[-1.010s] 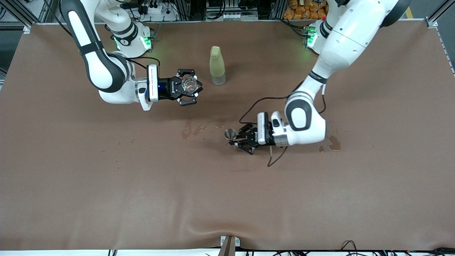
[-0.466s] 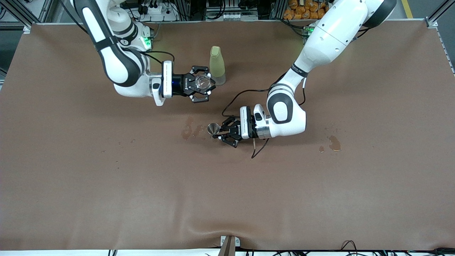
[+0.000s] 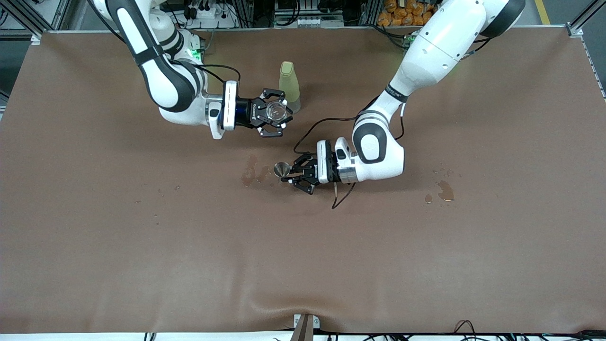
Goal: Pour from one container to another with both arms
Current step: 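Bring the jigger toward the beaker while the right gripper holds it, then tilt the beaker rim over the jigger with the right gripper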
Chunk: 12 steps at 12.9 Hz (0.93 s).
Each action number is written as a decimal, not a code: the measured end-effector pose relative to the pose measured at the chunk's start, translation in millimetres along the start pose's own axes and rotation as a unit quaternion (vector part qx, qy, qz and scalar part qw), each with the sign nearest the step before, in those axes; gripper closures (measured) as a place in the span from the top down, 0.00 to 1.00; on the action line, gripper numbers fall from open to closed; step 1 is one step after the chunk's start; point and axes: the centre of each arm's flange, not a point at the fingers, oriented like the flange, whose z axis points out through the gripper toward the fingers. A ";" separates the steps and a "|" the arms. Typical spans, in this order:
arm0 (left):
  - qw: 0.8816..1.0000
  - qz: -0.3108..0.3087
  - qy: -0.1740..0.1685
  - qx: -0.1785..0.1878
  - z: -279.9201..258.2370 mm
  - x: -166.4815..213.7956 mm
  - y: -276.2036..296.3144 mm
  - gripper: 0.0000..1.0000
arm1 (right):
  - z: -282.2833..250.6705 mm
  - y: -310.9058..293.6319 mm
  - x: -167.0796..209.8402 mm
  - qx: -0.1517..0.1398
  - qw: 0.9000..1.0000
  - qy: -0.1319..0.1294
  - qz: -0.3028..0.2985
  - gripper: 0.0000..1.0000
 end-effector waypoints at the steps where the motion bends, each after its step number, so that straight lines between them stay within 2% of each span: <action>1: 1.000 0.000 -0.001 0.000 0.0 -1.0 0.5 0.21 | -1.0 1.5 -0.8 -0.007 1.000 0.000 0.004 0.15; 3: 1.000 0.000 -0.002 -0.001 0.5 -2.2 1.7 0.21 | -0.8 2.6 -3.0 -0.015 1.000 0.001 0.020 0.15; 9: 1.000 -0.004 -0.007 -0.004 1.1 -8.5 5.8 0.21 | 4.4 4.3 -6.9 -0.014 0.995 0.000 0.095 0.15; 12: 1.000 -0.005 -0.007 -0.004 1.1 -9.4 6.4 0.21 | 11.8 14.1 -13.0 -0.022 0.992 0.008 0.125 0.15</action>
